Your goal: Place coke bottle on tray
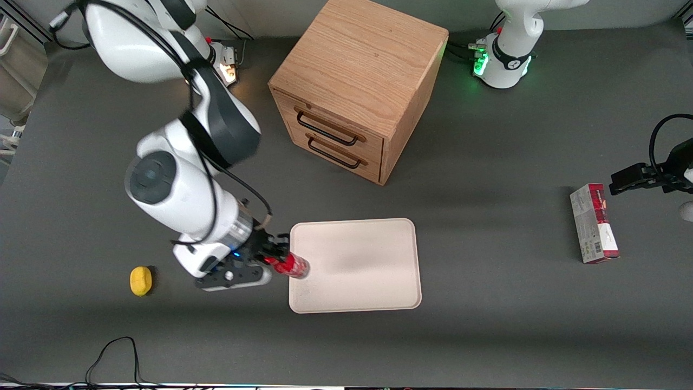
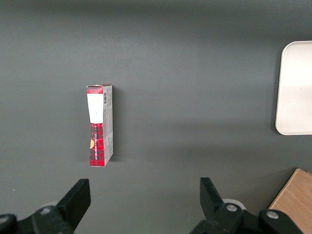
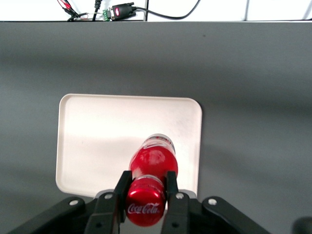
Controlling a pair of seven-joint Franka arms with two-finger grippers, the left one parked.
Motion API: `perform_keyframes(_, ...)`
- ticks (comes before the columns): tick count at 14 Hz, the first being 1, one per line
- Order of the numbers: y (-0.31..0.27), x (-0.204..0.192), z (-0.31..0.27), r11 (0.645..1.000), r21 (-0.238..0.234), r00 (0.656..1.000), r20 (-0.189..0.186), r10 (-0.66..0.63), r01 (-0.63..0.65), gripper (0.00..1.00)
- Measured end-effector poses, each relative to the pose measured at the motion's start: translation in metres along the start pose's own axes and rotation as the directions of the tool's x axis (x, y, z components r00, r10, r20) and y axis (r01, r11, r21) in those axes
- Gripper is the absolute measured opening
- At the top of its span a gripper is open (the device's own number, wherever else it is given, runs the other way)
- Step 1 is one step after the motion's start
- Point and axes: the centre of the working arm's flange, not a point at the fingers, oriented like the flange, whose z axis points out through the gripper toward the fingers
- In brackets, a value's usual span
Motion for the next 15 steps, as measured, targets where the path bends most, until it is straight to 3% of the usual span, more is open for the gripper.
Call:
perform_keyframes(2, 0.001, 0.002, 0.042, 1.0, -0.021, 1.0, -0.007, -0.016, 0.016, 0.33)
perform_keyframes(6, 0.0, -0.004, 0.095, 0.992, -0.11, 0.998, 0.011, -0.066, 0.067, 0.33)
perform_keyframes(14, 0.003, -0.005, 0.124, 0.992, -0.108, 0.997, 0.006, -0.071, 0.071, 0.33)
perform_keyframes(15, 0.004, -0.006, 0.126, 0.991, -0.11, 0.997, 0.007, -0.07, 0.071, 0.37)
